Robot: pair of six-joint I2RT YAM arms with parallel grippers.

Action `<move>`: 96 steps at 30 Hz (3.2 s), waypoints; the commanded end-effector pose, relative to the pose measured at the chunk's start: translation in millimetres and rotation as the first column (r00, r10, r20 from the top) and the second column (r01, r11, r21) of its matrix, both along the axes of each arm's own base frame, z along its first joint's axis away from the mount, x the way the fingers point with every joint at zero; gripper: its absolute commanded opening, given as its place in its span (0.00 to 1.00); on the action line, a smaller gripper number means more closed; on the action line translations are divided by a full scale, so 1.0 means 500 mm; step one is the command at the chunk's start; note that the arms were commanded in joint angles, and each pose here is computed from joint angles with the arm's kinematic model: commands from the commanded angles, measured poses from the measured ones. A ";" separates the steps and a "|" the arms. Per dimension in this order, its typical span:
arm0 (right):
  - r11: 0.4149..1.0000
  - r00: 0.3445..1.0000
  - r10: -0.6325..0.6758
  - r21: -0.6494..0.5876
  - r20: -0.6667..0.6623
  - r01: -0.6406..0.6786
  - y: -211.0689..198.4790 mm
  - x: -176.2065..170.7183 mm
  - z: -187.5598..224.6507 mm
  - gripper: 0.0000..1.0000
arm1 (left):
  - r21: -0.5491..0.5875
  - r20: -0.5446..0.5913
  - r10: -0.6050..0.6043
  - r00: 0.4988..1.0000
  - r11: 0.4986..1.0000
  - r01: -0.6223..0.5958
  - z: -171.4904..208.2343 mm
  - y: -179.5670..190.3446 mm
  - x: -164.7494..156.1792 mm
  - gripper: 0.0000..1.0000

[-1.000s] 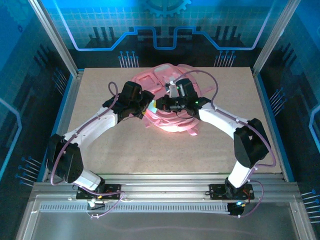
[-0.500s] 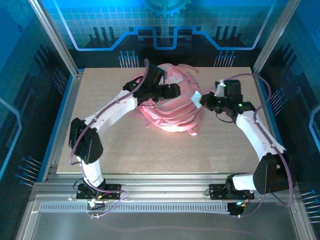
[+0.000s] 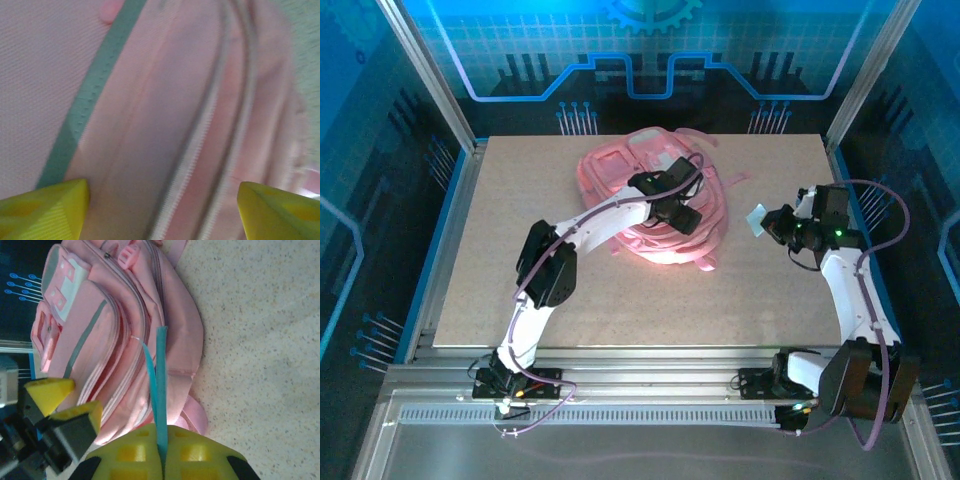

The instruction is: Pack books, pencil case, and school supplies into a backpack

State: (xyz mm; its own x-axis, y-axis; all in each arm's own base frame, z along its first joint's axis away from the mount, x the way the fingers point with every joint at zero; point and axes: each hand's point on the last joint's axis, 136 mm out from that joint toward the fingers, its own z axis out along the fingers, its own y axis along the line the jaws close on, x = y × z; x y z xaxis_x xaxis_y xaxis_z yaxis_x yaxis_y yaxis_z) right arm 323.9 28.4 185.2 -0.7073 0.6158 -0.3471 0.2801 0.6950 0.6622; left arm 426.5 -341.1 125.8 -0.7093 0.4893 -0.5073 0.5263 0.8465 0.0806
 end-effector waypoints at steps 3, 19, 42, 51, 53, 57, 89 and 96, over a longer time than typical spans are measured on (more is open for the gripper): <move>0.999 0.999 0.018 0.028 -0.031 -0.017 0.007 -0.030 -0.015 0.00 | 0.211 0.129 0.032 0.991 0.976 -0.059 -0.011 0.066 0.057 0.67; 0.984 0.995 0.075 0.159 0.068 -0.085 0.093 0.024 0.032 0.00 | -0.162 -0.052 0.025 0.998 0.986 -0.033 0.144 -0.023 -0.022 0.00; 0.889 0.967 0.251 0.385 0.041 -0.247 0.384 0.184 -0.038 0.03 | -0.545 -0.133 -0.006 0.991 0.836 -0.068 0.297 -0.096 -0.036 0.00; 0.908 0.971 0.240 0.351 0.004 -0.226 0.373 0.199 -0.056 0.25 | -0.586 -0.182 0.005 0.983 0.803 -0.112 0.298 -0.097 -0.033 0.00; 0.922 0.970 0.242 0.316 -0.014 -0.226 0.355 0.187 -0.048 0.33 | -0.589 -0.205 0.031 0.978 0.794 -0.149 0.286 -0.090 -0.023 0.01; 0.946 0.973 0.230 0.240 -0.031 -0.216 0.304 0.149 -0.022 0.49 | -0.599 -0.260 0.080 0.962 0.768 -0.226 0.261 -0.073 0.000 0.01; 0.959 0.970 0.209 -0.166 -0.125 -0.229 0.412 -0.018 -0.020 0.57 | -0.513 -0.390 0.463 0.796 0.609 -0.605 0.098 0.288 -0.038 0.70; 0.856 0.953 0.271 -0.420 -0.133 -0.302 0.458 0.045 -0.013 0.61 | -0.465 -0.442 0.514 0.735 0.570 -0.678 0.003 0.341 -0.055 0.72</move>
